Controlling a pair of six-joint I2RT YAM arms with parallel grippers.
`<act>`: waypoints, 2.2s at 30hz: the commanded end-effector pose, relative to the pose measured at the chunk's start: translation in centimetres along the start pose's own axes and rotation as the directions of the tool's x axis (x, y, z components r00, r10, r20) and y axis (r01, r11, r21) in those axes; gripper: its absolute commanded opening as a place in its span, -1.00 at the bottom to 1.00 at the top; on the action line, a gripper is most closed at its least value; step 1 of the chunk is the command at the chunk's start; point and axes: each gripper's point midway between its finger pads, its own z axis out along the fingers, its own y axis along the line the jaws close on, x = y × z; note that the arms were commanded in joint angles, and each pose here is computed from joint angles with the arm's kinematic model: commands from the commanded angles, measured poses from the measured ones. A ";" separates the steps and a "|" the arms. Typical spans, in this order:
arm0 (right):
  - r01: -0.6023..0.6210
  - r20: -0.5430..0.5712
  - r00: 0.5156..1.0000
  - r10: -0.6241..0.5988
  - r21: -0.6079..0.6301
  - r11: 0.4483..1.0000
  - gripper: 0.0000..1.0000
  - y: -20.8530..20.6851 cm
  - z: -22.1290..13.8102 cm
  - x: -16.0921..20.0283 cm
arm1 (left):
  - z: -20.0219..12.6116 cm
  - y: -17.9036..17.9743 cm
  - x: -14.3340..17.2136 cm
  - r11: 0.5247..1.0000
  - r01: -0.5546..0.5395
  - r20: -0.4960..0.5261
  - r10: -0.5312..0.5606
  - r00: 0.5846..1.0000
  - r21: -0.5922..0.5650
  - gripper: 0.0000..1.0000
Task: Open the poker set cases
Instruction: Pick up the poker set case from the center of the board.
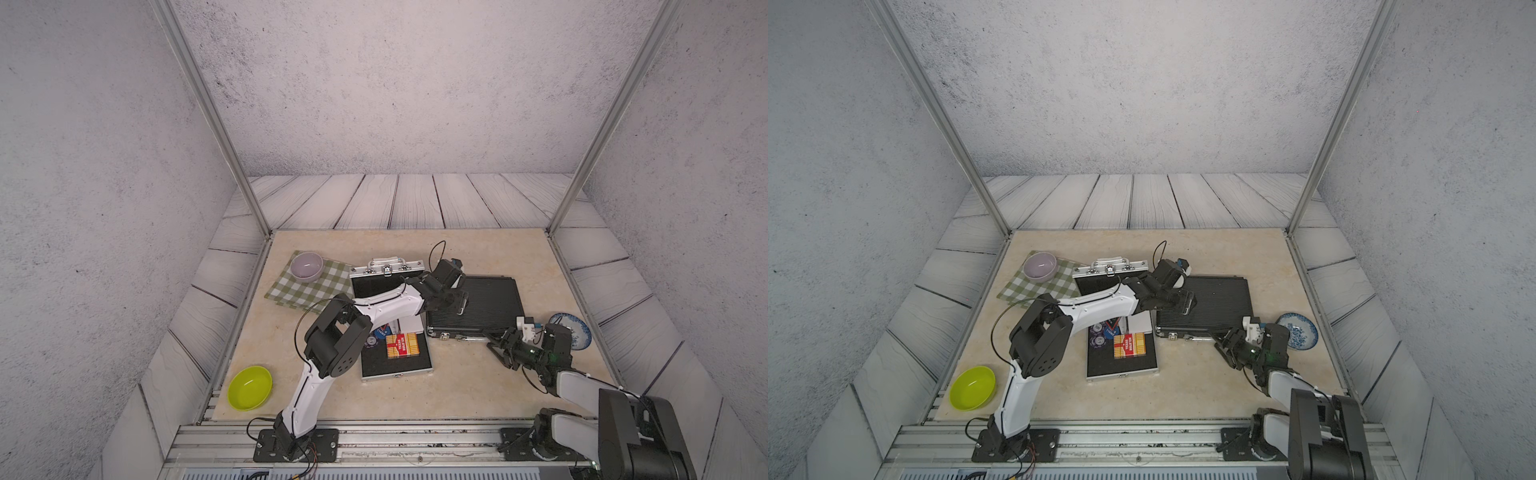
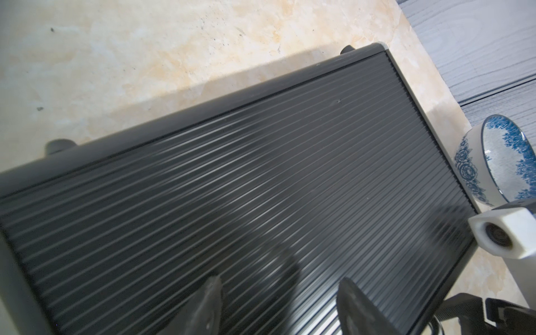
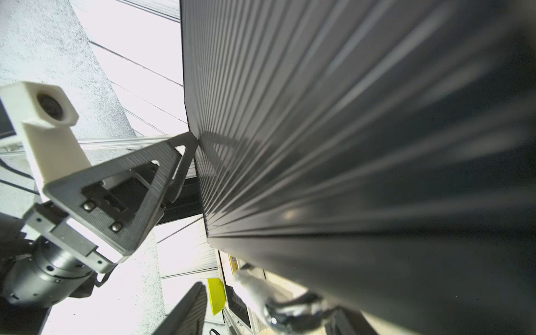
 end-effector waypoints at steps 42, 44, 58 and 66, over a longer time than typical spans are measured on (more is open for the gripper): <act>-0.349 0.128 0.936 0.327 0.233 0.908 0.14 -4.7 -0.1 1.6 | 1.4 2.8 7.2 0.993 0.087 -0.178 -0.100 0.979 -0.082 0.33; -0.366 0.153 0.929 0.336 0.266 0.892 0.08 -5.4 -0.5 1.8 | 1.4 2.8 7.1 0.993 0.088 -0.175 -0.101 0.979 -0.083 0.33; -0.423 0.131 0.905 0.405 0.380 0.823 0.02 -7.7 0.1 2.7 | 1.4 2.9 7.2 0.992 0.093 -0.168 -0.106 0.980 -0.085 0.33; -0.446 0.119 0.890 0.440 0.423 0.789 -0.19 -9.4 0.1 4.3 | 1.2 2.9 7.0 0.992 0.094 -0.161 -0.107 0.981 -0.085 0.33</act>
